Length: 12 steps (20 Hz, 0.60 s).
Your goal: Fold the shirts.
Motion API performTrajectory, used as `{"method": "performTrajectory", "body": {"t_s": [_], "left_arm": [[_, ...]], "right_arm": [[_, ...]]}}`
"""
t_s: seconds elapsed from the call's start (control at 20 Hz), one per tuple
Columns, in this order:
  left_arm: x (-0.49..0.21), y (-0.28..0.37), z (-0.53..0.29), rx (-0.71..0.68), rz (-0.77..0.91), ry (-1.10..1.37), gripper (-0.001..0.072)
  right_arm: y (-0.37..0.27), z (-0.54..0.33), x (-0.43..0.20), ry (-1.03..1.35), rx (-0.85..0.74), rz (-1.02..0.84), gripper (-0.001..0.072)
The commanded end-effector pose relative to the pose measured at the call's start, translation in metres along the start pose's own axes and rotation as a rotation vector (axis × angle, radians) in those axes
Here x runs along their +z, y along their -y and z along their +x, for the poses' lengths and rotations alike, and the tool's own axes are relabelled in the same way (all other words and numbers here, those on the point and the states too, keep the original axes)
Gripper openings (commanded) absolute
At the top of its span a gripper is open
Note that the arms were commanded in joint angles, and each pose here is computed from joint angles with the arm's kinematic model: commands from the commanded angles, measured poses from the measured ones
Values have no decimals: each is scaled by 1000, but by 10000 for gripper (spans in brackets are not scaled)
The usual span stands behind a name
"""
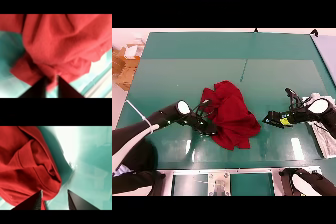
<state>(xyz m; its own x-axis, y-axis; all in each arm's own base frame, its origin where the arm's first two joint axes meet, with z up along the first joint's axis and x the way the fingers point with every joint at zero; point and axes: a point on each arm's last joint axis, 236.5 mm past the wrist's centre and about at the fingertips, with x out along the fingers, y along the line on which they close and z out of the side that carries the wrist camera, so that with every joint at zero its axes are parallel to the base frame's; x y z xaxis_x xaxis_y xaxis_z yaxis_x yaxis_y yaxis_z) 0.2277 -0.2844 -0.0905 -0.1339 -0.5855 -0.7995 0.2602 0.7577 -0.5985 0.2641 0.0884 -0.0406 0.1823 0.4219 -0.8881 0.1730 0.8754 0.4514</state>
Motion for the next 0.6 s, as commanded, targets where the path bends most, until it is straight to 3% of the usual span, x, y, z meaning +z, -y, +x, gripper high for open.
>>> {"method": "performTrajectory", "body": {"t_s": [0.0,0.05,0.35,0.55], "left_arm": [[3,1,7,10,10,34,104],[3,1,7,9,13,31,21],[-10,-17,-32,58,57,-13,19],[-25,-97,-122,283,-48,17,20]], "right_arm": [[0,3,6,21,1,3,381],[0,3,6,20,0,3,381],[5,0,14,49,-2,14,381],[14,-4,34,127,-10,33,412]]}}
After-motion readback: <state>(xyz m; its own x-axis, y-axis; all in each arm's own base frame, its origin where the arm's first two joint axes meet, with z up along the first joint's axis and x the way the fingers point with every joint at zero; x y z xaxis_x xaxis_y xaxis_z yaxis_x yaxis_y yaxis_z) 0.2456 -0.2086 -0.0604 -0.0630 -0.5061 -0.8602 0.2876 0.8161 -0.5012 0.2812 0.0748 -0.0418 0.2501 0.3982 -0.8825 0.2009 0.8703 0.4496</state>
